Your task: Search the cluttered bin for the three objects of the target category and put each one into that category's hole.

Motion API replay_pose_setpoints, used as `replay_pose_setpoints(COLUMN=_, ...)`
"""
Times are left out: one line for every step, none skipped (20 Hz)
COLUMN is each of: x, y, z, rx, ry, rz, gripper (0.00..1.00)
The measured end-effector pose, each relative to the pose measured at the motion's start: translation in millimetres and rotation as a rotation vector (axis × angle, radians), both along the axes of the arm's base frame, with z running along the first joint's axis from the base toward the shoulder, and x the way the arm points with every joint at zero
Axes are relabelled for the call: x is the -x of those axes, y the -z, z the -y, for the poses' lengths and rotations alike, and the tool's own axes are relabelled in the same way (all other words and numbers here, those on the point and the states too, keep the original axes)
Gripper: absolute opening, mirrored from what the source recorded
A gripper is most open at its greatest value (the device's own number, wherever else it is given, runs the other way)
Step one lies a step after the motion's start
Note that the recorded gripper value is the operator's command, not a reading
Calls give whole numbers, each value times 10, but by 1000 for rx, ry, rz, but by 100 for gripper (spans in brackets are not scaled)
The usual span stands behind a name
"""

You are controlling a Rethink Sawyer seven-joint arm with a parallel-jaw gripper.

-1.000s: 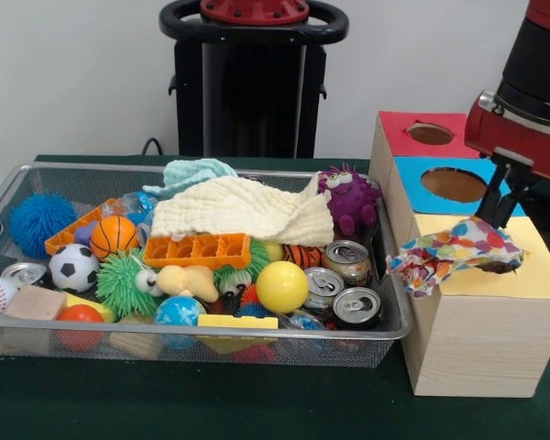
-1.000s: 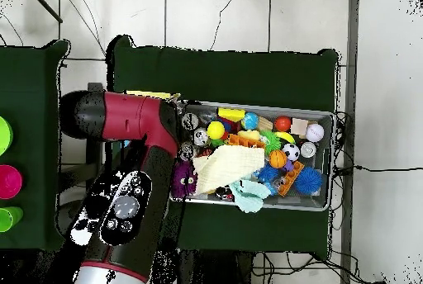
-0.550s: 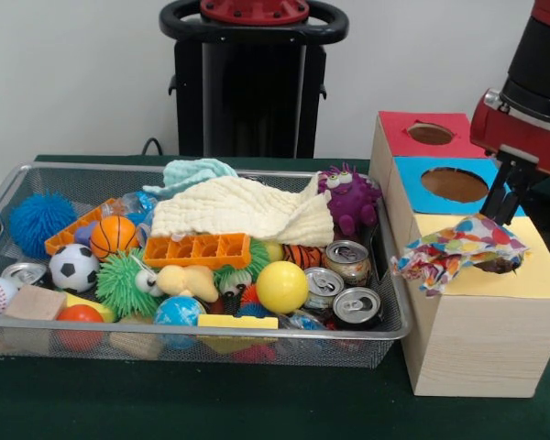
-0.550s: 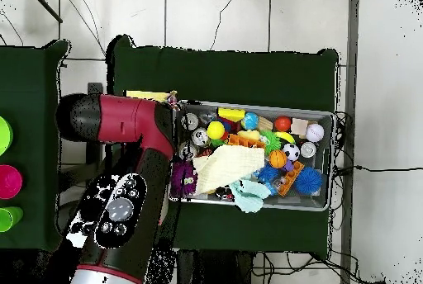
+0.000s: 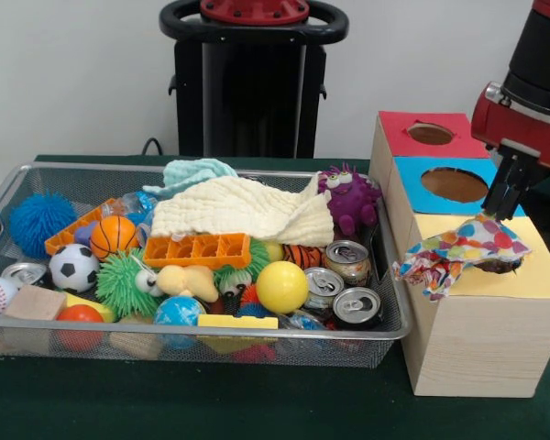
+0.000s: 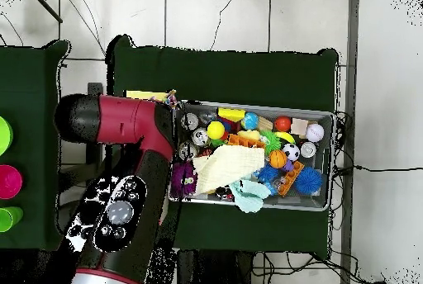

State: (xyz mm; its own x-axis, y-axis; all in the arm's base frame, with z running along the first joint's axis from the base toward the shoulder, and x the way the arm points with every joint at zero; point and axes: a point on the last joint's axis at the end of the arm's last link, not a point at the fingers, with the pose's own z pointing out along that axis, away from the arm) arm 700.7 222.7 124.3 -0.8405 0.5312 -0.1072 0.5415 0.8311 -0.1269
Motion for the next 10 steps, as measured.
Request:
replay_pose_setpoints(x=-2, y=-8, z=-1, rx=0, ry=0, rz=1, gripper=0)
replay_pose_setpoints(x=-3, y=-11, z=0, rx=-1, ry=0, rz=2, gripper=0)
replay_pose_setpoints(x=-4, y=-10, z=3, rx=-1, ry=1, rz=1, gripper=0)
replay_pose_setpoints(x=-5, y=-10, z=5, rx=-1, ry=1, rz=1, gripper=0)
replay_pose_setpoints(x=-6, y=-10, z=7, rx=-1, ry=1, rz=2, gripper=0)
replay_pose_setpoints(x=-8, y=-9, z=16, rx=-1, ry=3, rz=1, gripper=0)
replay_pose_setpoints(x=-12, y=-6, z=29, rx=-1, ry=5, rz=1, gripper=0)
replay_pose_setpoints(x=-21, y=7, z=58, rx=-2, ry=11, rz=-1, gripper=0)
replay_pose_setpoints(x=-26, y=20, z=84, rx=-2, ry=15, rz=-2, gripper=0)
replay_pose_setpoints(x=-31, y=41, z=115, rx=-2, ry=20, rz=-5, gripper=0)
